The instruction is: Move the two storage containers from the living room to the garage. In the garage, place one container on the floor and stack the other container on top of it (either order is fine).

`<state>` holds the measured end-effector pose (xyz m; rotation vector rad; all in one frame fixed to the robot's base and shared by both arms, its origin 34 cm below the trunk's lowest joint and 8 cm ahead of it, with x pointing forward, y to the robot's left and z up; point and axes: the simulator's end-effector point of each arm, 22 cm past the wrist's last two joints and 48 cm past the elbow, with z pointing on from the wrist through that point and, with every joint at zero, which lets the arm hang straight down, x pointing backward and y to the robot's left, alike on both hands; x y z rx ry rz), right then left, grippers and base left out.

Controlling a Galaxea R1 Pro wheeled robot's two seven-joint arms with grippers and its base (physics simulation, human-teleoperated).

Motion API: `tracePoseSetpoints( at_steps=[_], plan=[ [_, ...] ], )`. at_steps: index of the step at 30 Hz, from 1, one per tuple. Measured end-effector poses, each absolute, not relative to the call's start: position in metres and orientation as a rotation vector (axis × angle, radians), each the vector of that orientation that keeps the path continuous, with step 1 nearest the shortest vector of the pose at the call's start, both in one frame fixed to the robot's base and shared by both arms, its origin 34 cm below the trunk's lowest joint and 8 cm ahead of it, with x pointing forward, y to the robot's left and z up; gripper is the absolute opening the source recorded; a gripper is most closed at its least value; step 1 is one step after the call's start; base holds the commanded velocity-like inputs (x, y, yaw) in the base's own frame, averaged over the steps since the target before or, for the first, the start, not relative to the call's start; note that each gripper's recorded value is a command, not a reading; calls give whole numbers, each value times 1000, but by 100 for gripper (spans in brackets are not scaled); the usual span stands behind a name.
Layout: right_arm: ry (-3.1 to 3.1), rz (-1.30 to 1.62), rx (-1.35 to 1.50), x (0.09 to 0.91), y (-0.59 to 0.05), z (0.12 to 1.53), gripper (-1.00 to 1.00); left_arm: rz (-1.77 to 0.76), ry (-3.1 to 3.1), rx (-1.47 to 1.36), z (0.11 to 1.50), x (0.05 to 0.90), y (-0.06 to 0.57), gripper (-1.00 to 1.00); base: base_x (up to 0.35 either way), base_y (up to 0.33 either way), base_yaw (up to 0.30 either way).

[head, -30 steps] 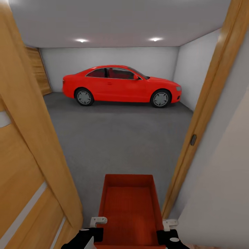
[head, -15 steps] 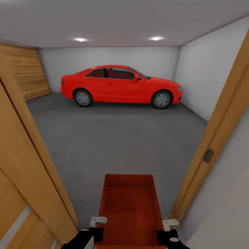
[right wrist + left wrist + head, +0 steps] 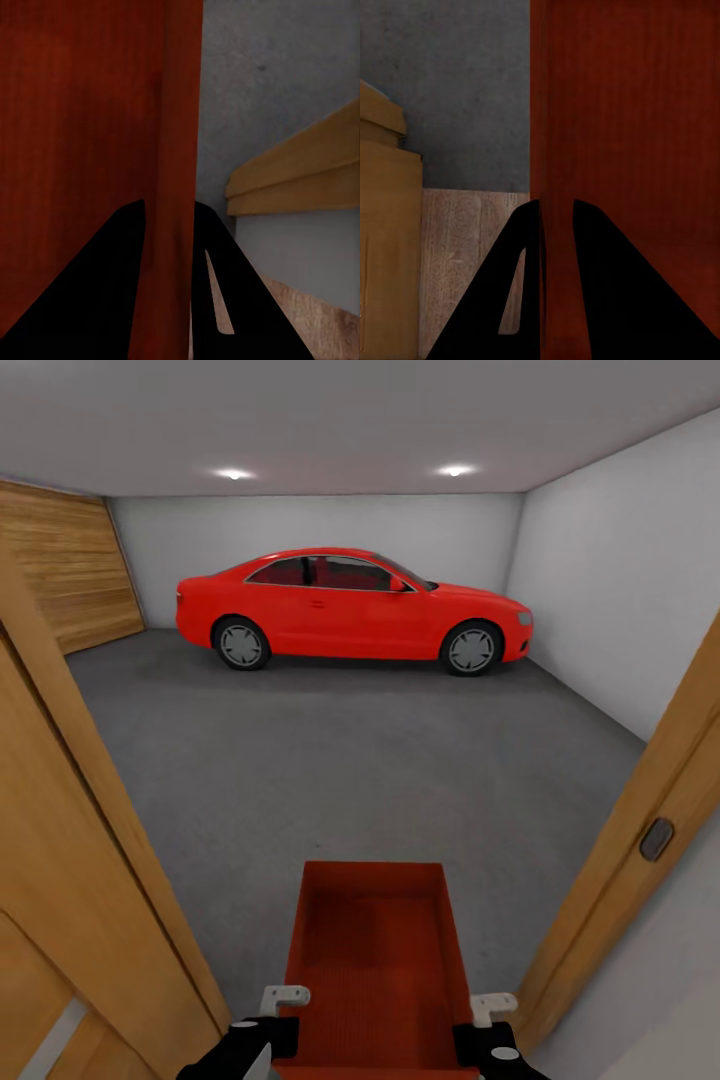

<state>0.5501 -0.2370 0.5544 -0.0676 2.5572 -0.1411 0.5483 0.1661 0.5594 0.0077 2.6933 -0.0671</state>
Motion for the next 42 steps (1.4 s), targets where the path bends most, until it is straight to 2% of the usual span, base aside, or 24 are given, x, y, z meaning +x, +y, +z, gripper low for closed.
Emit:
tracePoseSetpoints(
  at_steps=[14, 42],
  plan=[
    [2559, -141, -68, 550, -237, 554, -100, -67, 2695, 8, 559, 548, 166, -100, 27, 4, 0],
    [2571, -141, -72, 548, -237, 553, -100, -63, 2708, 6, 559, 546, 166, -100, 313, 0, 0]
  ],
)
